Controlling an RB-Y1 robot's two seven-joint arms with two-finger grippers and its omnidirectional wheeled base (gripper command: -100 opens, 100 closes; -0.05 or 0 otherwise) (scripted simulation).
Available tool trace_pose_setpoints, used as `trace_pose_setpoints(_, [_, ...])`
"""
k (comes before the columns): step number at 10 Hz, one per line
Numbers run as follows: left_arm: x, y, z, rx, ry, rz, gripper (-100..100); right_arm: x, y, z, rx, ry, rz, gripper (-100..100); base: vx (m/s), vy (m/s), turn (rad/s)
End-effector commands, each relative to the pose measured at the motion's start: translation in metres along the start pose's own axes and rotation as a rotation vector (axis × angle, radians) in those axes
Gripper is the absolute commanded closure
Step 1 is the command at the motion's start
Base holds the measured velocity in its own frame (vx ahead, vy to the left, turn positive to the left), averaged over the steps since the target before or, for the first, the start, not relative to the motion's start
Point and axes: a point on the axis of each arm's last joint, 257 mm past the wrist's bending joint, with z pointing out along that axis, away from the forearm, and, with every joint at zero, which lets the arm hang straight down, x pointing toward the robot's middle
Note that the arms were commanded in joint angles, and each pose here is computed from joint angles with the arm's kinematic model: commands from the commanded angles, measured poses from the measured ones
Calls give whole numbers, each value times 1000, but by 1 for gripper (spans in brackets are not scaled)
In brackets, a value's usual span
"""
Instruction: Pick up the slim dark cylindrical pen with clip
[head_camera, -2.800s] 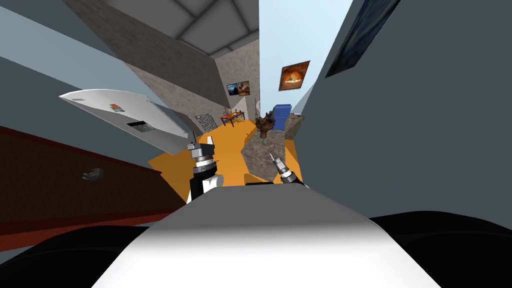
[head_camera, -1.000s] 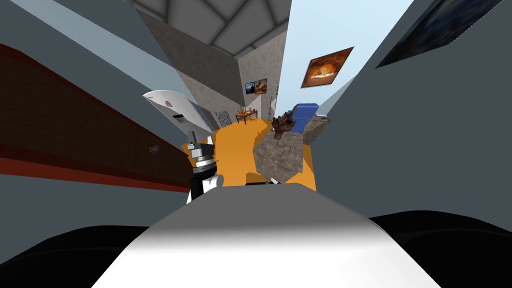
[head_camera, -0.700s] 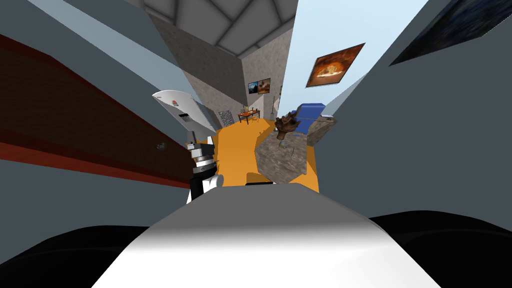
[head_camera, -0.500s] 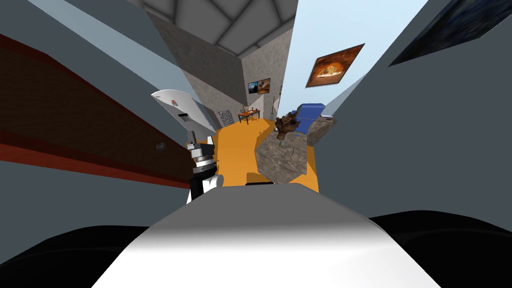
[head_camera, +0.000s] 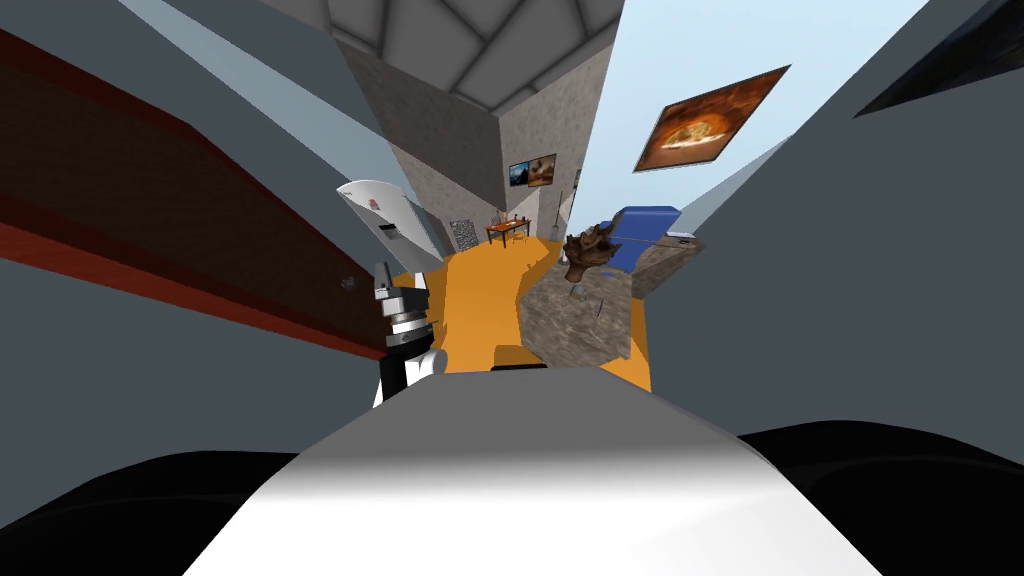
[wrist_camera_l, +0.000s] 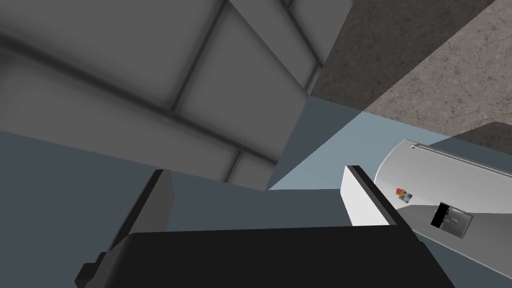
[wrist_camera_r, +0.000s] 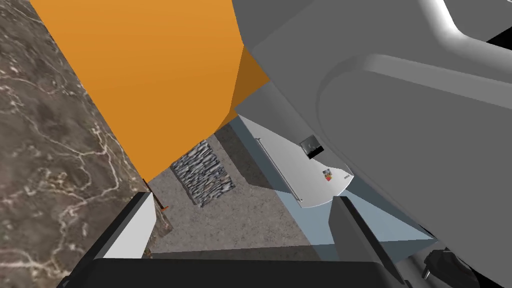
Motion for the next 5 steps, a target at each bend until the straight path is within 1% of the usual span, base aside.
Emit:
trace_pose_setpoints(1, [0, 0, 0, 0, 0, 0, 0, 8, -6, -6, 5, 19, -55, -100, 7, 23, -36])
trace_pose_setpoints(2, [0, 0, 0, 0, 0, 0, 0, 36, -17, -28, 30, 98, -59, -100, 13, 49, 281])
trace_pose_setpoints(3, [0, 0, 0, 0, 0, 0, 0, 40, -19, -35, 30, 119, -101, -100, 12, 43, 143])
trace_pose_setpoints(4, [0, 0, 0, 0, 0, 0, 0, 40, -19, -35, 29, 120, -131, -100, 9, 20, -36])
trace_pose_setpoints(5, [0, 0, 0, 0, 0, 0, 0, 64, -31, -61, 53, 200, -141, -100, 18, 52, 259])
